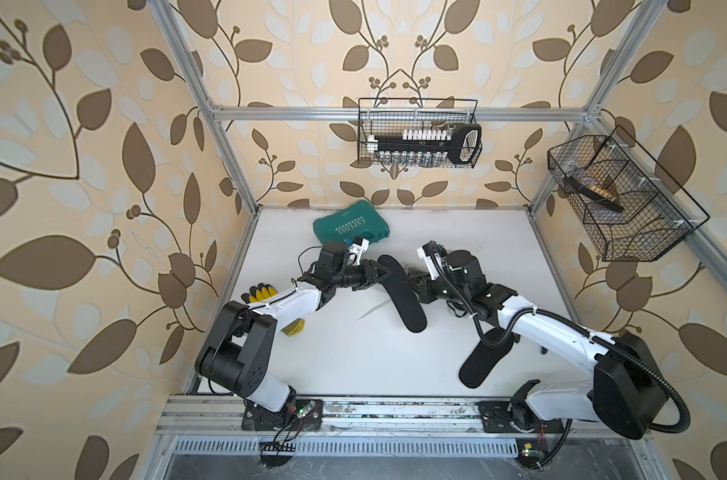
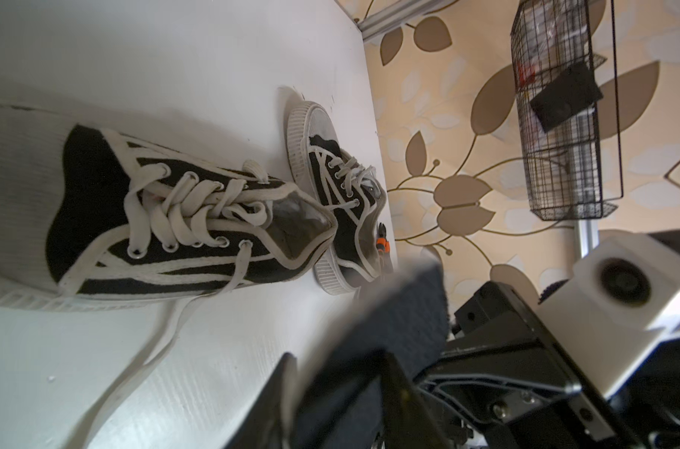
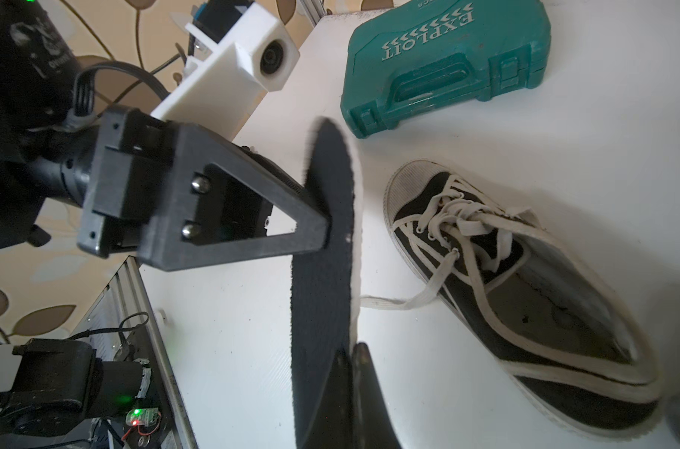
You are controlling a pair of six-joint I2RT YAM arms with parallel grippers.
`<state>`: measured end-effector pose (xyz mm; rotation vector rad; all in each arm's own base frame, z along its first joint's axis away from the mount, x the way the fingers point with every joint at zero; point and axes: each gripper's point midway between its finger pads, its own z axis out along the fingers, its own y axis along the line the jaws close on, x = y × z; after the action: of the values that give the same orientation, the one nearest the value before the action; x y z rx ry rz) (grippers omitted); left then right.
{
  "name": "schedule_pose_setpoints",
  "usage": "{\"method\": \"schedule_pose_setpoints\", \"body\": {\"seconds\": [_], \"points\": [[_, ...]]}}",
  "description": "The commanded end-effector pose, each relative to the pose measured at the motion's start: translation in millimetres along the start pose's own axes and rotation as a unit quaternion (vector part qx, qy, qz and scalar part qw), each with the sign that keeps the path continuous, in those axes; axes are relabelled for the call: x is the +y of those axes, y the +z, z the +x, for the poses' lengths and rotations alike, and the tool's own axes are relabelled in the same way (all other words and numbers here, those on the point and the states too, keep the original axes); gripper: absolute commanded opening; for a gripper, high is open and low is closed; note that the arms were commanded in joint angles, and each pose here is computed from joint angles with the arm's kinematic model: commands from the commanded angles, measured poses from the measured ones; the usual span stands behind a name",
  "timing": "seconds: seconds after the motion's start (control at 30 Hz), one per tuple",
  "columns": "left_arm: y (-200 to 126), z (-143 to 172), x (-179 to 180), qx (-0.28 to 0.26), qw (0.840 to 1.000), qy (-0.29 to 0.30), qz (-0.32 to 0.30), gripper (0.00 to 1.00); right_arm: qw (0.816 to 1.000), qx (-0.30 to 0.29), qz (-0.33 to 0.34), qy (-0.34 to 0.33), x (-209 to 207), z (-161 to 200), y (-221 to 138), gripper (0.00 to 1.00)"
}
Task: Insert the insole into the shoe
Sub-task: Pick up the insole from the center of the board.
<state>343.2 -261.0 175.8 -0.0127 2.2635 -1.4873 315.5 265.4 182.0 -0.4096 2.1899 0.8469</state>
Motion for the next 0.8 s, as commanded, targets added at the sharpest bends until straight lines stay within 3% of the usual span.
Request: {"method": "schedule_pose_setpoints", "body": {"seconds": [0.0, 0.07, 0.17, 0.27, 0.37, 0.63, 0.77], "points": [[-2.1, -13.7, -35.4, -0.013, 0.998, 0.04, 0.042, 0.1, 1.0, 0.001, -0.013, -0.028, 6.6, -9.6, -0.5, 0.0], [-3.2, -13.9, -36.7, -0.013, 0.998, 0.039, 0.039, 0.0, 0.999, 0.001, -0.002, -0.043, 4.1, -11.8, -2.4, 0.03], [-4.2, -14.2, -37.2, -0.011, 0.999, 0.036, 0.033, 0.0, 0.997, -0.002, 0.01, -0.073, 2.9, -15.0, -9.1, 0.43], [-5.0, -15.6, -38.8, -0.012, 0.999, 0.032, 0.03, 0.0, 0.994, -0.01, 0.026, -0.102, 0.6, -16.0, -21.9, 0.73], [-4.6, -16.3, -39.8, -0.015, 0.999, 0.03, 0.028, 0.0, 0.991, -0.027, 0.052, -0.119, -6.5, -13.9, -35.8, 0.89], [-5.1, -19.9, -40.4, -0.029, 0.999, 0.022, 0.015, 0.0, 0.983, -0.123, 0.042, -0.133, -7.2, -10.9, -39.5, 0.99], [-8.5, -22.8, -36.9, -0.044, 0.999, 0.013, -0.004, 0.0, 0.98, -0.161, 0.041, -0.11, -4.1, -13.6, -27.0, 0.99]]}}
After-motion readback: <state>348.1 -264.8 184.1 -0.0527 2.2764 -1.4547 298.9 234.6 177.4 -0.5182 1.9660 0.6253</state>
